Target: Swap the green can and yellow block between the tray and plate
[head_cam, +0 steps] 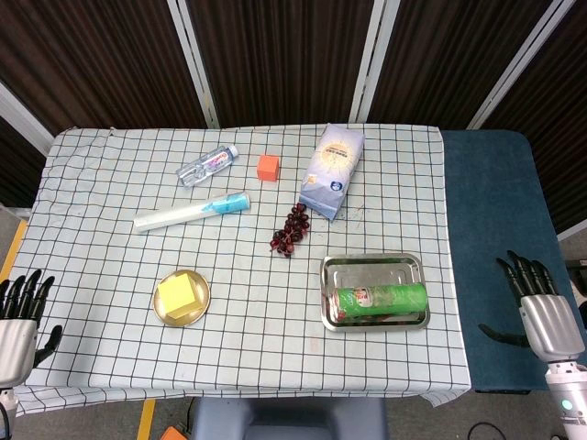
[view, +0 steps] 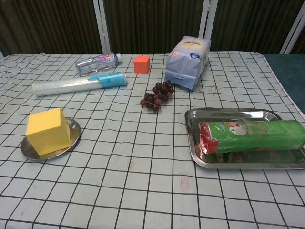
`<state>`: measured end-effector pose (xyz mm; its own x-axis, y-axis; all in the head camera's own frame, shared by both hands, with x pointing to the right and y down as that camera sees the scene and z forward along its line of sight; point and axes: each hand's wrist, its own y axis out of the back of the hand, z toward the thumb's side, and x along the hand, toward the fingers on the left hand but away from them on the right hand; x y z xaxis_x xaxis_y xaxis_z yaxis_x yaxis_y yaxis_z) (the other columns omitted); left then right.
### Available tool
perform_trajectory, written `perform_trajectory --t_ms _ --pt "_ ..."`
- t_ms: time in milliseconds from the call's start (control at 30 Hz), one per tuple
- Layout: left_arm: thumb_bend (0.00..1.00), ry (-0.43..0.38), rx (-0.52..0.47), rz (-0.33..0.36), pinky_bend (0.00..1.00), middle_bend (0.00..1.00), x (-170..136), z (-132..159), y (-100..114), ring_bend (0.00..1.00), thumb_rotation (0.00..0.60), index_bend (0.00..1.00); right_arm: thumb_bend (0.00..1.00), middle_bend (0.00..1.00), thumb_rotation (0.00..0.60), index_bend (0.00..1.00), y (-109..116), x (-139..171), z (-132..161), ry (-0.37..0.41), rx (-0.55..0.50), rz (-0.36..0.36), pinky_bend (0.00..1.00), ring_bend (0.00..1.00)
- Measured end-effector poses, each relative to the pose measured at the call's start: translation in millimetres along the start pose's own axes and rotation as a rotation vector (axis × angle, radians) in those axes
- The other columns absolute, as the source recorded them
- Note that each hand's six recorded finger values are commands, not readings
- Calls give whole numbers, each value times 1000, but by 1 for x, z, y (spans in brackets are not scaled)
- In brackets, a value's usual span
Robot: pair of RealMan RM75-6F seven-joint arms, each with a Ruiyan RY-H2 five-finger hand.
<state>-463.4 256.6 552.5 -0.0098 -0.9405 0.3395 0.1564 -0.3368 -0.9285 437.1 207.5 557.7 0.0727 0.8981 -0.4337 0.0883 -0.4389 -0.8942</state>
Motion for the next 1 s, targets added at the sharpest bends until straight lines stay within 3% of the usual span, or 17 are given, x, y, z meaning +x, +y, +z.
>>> perform_trajectory --t_ms 400,633,800,1000 --pt "374 -16 -10 -3 71 25 1 1 -2 0 600 54 48 0 600 0 -1 -2 0 -9 1 -22 0 0" --pt "375 -15 -30 -15 70 73 1 1 -3 9 600 103 48 0 600 0 -6 -1 10 61 15 -16 0 0" --pt "375 -13 -33 -16 71 82 0 1 -1 9 600 105 48 0 600 0 -12 -8 25 136 6 26 0 0" --pt "376 -2 -38 -6 71 77 -1 -2 2 10 600 109 48 0 600 0 -28 -34 51 228 27 144 0 0"
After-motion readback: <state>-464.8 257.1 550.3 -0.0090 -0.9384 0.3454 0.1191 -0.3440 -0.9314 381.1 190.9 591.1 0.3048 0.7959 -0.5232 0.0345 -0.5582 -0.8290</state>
